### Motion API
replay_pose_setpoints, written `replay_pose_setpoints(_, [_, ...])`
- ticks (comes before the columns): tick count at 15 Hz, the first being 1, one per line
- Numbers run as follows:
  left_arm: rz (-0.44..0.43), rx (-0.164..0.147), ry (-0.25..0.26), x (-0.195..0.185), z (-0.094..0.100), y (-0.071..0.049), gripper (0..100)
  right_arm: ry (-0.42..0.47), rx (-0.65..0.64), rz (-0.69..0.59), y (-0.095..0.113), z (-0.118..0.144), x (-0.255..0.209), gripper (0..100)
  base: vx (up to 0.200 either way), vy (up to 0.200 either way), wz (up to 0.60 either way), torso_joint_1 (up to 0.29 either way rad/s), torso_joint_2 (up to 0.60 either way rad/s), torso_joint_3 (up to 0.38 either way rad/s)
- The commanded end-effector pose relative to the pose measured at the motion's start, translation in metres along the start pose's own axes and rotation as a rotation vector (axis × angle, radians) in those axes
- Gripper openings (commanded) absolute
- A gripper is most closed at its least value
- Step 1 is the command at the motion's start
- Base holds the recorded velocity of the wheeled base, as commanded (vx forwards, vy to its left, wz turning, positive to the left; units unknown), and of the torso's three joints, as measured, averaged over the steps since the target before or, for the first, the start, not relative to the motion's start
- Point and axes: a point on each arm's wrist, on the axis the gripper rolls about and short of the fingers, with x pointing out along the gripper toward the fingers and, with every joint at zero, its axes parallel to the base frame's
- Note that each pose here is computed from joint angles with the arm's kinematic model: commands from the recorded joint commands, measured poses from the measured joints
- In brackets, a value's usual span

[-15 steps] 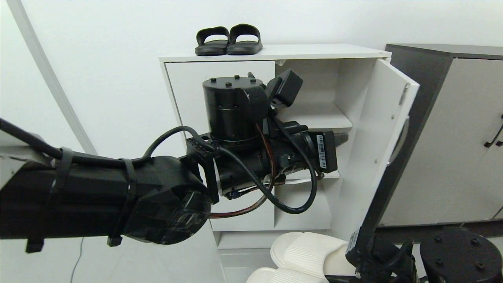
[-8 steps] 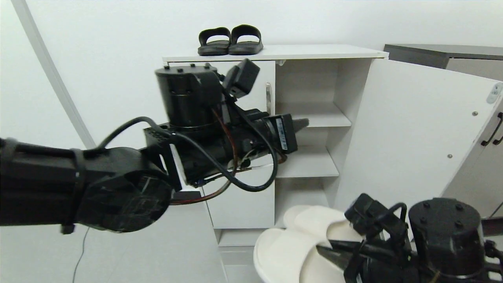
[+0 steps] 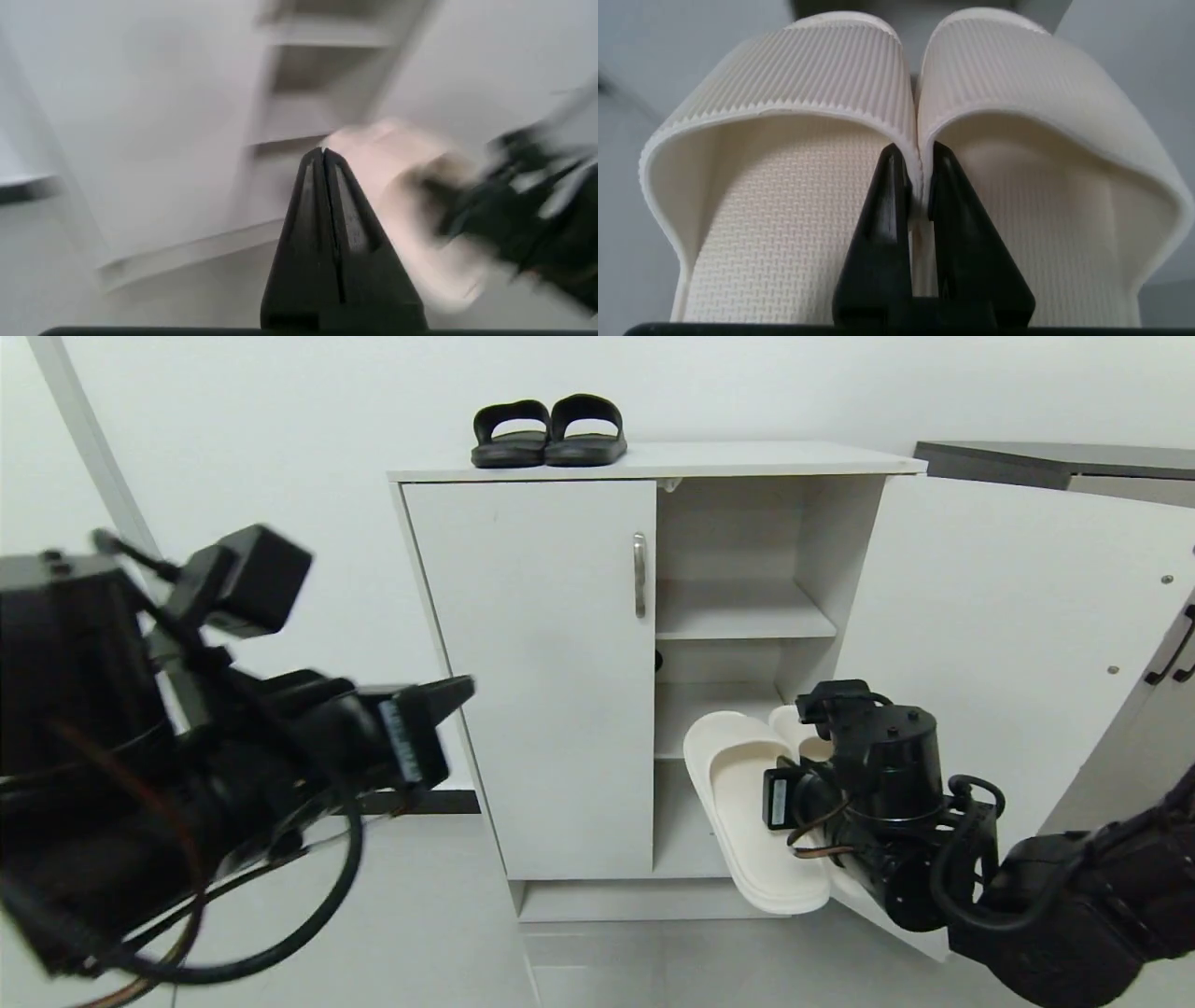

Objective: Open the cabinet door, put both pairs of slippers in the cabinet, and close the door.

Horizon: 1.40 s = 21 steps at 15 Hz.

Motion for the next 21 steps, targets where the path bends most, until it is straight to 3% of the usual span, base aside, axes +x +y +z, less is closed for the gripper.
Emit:
replay_pose_setpoints(1, [0.253, 0.094, -0.086, -0.081, -0.03, 0.047, 0, 0.027, -0.03, -0.022, 0.004, -0.018, 0.018, 0, 0.0, 0.0, 0.0, 0.0, 0.0, 0.0])
replay_pose_setpoints(2, [0.347, 0.116, -0.103, -0.096, -0.04, 0.059, 0, 0.019, -0.029, -0.034, 0.005, -0.018, 0.019, 0, 0.0, 0.0, 0.0, 0.0, 0.0, 0.0])
replay_pose_setpoints(3, [0.439, 0.111, -0.144, -0.114, -0.046, 0.067, 0, 0.019, -0.032, -0.045, 0.005, -0.019, 0.02, 0, 0.0, 0.0, 0.0, 0.0, 0.0, 0.0])
replay_pose_setpoints(4, [0.503, 0.104, -0.168, -0.127, -0.051, 0.071, 0, 0.024, -0.036, -0.046, 0.005, -0.021, 0.021, 0, 0.0, 0.0, 0.0, 0.0, 0.0, 0.0])
replay_pose_setpoints(5, [0.595, 0.123, -0.199, -0.151, -0.064, 0.075, 0, 0.025, -0.036, -0.048, 0.005, -0.021, 0.021, 0, 0.0, 0.0, 0.0, 0.0, 0.0, 0.0])
replay_pose_setpoints(6, [0.634, 0.133, -0.194, -0.158, -0.072, 0.077, 0, 0.025, -0.036, -0.048, 0.005, -0.021, 0.021, 0, 0.0, 0.0, 0.0, 0.0, 0.0, 0.0])
replay_pose_setpoints(7, [0.735, 0.127, -0.211, -0.179, -0.093, 0.078, 0, 0.025, -0.035, -0.048, 0.005, -0.021, 0.021, 0, 0.0, 0.0, 0.0, 0.0, 0.0, 0.0])
replay_pose_setpoints(10, [0.866, 0.128, -0.221, -0.199, -0.132, 0.078, 0, 0.02, -0.035, -0.061, 0.005, -0.021, 0.02, 0, 0.0, 0.0, 0.0, 0.0, 0.0, 0.0])
replay_pose_setpoints(11, [0.856, 0.156, -0.232, -0.204, -0.154, 0.078, 0, 0.019, -0.035, -0.059, 0.005, -0.021, 0.019, 0, 0.0, 0.0, 0.0, 0.0, 0.0, 0.0])
replay_pose_setpoints(12, [0.777, 0.174, -0.214, -0.203, -0.165, 0.079, 0, 0.016, -0.033, -0.059, 0.006, -0.021, 0.019, 0, 0.0, 0.0, 0.0, 0.0, 0.0, 0.0])
replay_pose_setpoints(13, [0.777, 0.174, -0.214, -0.203, -0.165, 0.079, 0, 0.016, -0.033, -0.059, 0.006, -0.021, 0.019, 0, 0.0, 0.0, 0.0, 0.0, 0.0, 0.0])
replay_pose_setpoints(14, [0.65, 0.192, -0.203, -0.201, -0.174, 0.08, 0, 0.017, -0.035, -0.056, 0.006, -0.022, 0.018, 0, 0.0, 0.0, 0.0, 0.0, 0.0, 0.0])
replay_pose_setpoints(17, [0.445, 0.219, -0.204, -0.197, -0.175, 0.076, 0, 0.013, -0.042, -0.054, 0.006, -0.022, 0.018, 0, 0.0, 0.0, 0.0, 0.0, 0.0, 0.0])
replay_pose_setpoints(18, [0.393, 0.213, -0.167, -0.196, -0.179, 0.076, 0, 0.011, -0.045, -0.053, 0.006, -0.023, 0.017, 0, 0.0, 0.0, 0.0, 0.0, 0.0, 0.0])
replay_pose_setpoints(19, [0.373, 0.208, -0.136, -0.196, -0.181, 0.076, 0, 0.002, -0.046, -0.048, 0.007, -0.023, 0.017, 0, 0.0, 0.0, 0.0, 0.0, 0.0, 0.0])
replay_pose_setpoints(21, [0.366, 0.211, -0.152, -0.196, -0.18, 0.076, 0, -0.015, -0.072, -0.043, 0.007, -0.023, 0.017, 0, 0.0, 0.0, 0.0, 0.0, 0.0, 0.0])
